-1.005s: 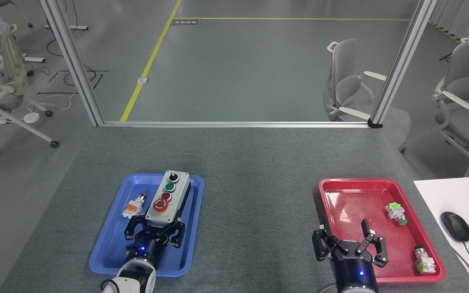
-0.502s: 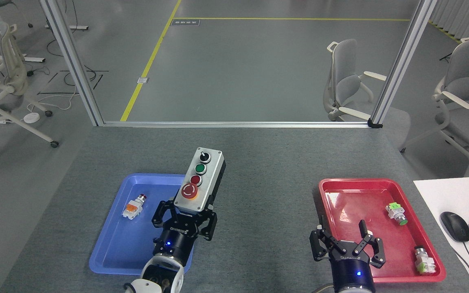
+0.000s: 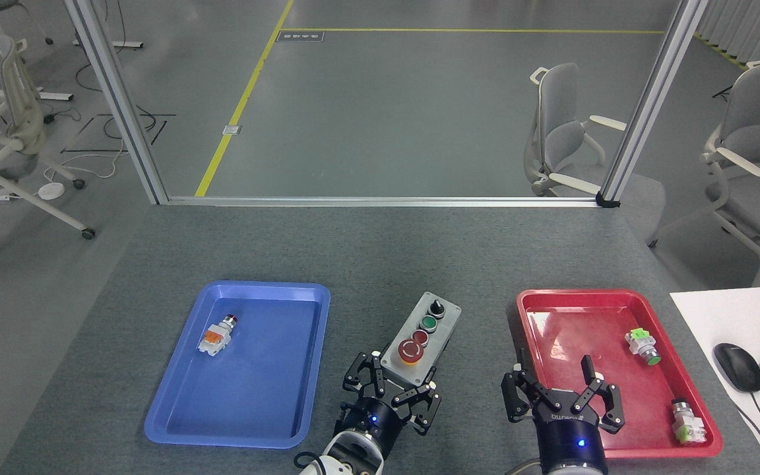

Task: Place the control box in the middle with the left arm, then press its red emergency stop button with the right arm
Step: 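Lift the control box with the left gripper and carry it toward the table middle, then lower the control box onto the table between the trays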

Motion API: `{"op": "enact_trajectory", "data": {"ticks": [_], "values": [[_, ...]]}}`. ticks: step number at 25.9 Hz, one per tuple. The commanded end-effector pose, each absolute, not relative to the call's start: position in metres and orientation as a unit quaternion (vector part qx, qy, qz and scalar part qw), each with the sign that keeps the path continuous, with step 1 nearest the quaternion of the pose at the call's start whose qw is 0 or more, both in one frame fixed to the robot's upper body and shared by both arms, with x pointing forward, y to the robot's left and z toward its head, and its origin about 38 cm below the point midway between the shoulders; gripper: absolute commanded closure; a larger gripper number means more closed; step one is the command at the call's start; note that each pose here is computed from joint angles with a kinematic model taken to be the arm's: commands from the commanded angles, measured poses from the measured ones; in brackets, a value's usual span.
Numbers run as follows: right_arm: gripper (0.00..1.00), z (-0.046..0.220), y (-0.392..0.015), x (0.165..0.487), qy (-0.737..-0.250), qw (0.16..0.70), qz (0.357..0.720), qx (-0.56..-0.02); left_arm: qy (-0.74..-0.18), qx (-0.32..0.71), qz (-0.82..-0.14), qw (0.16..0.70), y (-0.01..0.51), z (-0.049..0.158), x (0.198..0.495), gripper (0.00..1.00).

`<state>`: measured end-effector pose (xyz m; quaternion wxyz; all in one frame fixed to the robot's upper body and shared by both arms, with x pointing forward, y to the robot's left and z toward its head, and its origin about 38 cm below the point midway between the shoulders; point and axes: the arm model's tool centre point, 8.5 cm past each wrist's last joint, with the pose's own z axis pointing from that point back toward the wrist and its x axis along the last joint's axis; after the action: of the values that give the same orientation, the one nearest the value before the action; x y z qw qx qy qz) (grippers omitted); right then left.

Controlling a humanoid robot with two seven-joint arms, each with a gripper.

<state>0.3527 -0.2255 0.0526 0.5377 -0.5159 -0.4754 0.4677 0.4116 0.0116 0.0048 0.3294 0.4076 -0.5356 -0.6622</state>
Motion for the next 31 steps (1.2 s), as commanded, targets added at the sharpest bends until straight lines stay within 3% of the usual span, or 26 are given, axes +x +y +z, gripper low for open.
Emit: {"op": "enact_trajectory", "data": {"ticks": [1,7,14,17,23,27,31], "values": [[0.02,0.052,-0.226,0.352,-0.475,0.537,0.469,-0.517,-0.52,0.404,-0.685,0.312,0.004,-0.001,0.41,1.0],[0.02,0.05,-0.229,0.353,-0.479,0.543,0.465,-0.51,-0.513,0.384,-0.714,0.281,-0.012,-0.012,0.395,1.0],[0.02,0.05,-0.228,0.353,-0.481,0.544,0.463,-0.509,-0.515,0.382,-0.716,0.275,-0.015,-0.01,0.393,0.97],[0.02,0.048,-0.229,0.352,-0.479,0.545,0.465,-0.507,-0.512,0.385,-0.715,0.279,-0.014,-0.011,0.394,0.38],[0.02,0.047,-0.229,0.351,-0.482,0.542,0.469,-0.504,-0.512,0.386,-0.714,0.281,-0.012,-0.012,0.394,0.29],[0.02,0.047,-0.229,0.351,-0.482,0.541,0.47,-0.504,-0.512,0.387,-0.714,0.281,-0.012,-0.011,0.394,0.14],[0.02,0.047,-0.229,0.351,-0.482,0.54,0.469,-0.505,-0.512,0.386,-0.714,0.28,-0.012,-0.012,0.394,0.1]]}}
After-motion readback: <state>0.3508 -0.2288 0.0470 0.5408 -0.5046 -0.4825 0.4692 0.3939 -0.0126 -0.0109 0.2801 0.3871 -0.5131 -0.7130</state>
